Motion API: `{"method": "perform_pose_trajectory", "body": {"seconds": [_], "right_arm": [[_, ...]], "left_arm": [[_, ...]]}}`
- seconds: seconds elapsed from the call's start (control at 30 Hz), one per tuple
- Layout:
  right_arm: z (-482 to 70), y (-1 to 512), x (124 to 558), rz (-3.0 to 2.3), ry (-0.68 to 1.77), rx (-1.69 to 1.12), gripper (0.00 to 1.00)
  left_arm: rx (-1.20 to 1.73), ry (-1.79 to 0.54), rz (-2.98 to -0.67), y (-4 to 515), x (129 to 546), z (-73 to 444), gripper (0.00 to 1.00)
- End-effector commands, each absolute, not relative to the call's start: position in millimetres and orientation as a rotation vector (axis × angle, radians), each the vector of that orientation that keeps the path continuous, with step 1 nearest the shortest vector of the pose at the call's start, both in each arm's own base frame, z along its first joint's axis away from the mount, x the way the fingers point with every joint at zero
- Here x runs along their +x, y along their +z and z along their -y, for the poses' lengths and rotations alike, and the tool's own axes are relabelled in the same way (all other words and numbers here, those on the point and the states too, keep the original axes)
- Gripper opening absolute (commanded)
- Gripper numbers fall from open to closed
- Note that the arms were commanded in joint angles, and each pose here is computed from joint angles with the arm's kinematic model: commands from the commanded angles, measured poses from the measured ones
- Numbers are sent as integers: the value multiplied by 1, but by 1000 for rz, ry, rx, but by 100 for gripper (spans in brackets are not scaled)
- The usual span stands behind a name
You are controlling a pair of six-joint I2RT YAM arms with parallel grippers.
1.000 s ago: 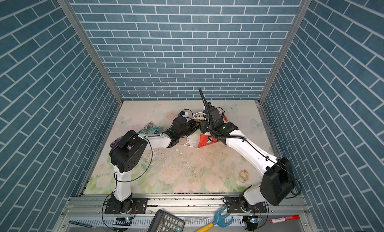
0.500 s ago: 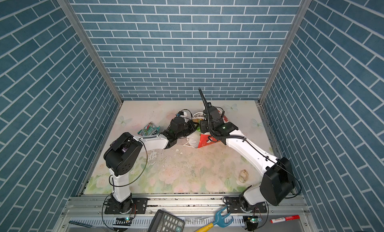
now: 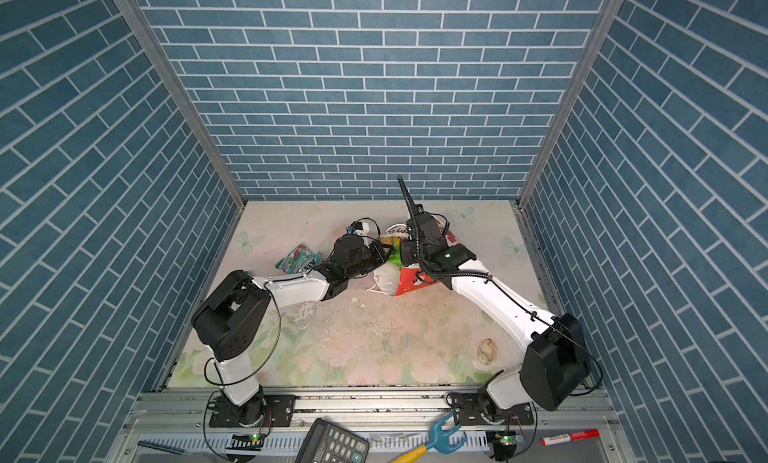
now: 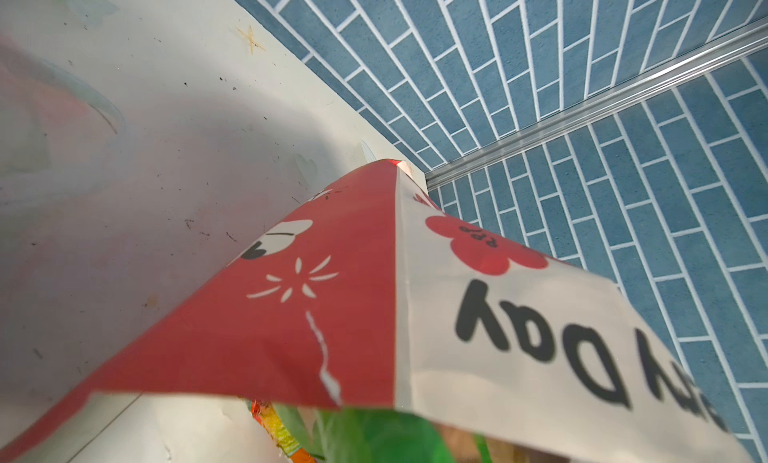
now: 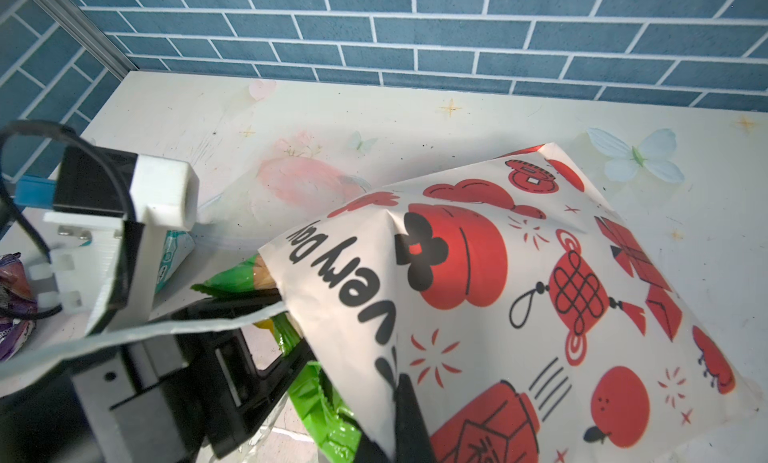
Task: Take the snacks out of the paper bag
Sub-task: 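Grasp the green chips bag at the opening with the left gripper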
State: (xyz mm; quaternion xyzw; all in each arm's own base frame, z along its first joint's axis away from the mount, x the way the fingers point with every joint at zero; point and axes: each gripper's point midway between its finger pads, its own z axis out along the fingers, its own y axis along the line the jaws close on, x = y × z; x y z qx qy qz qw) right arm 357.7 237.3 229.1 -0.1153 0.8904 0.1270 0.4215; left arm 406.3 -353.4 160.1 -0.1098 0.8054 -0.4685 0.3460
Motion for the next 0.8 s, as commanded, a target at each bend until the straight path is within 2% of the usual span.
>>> {"method": "perform_pose_trajectory", "body": {"seconds": [0.0, 0.77], "right_arm": [[-237, 231, 361, -2214, 326, -238, 0], [-240, 225, 361, -2237, 344, -231, 0]], "left_arm": [[-261, -1198, -2052, 174, 405, 348, 0], [-170, -1164, -2025, 196, 394, 351, 0]]}}
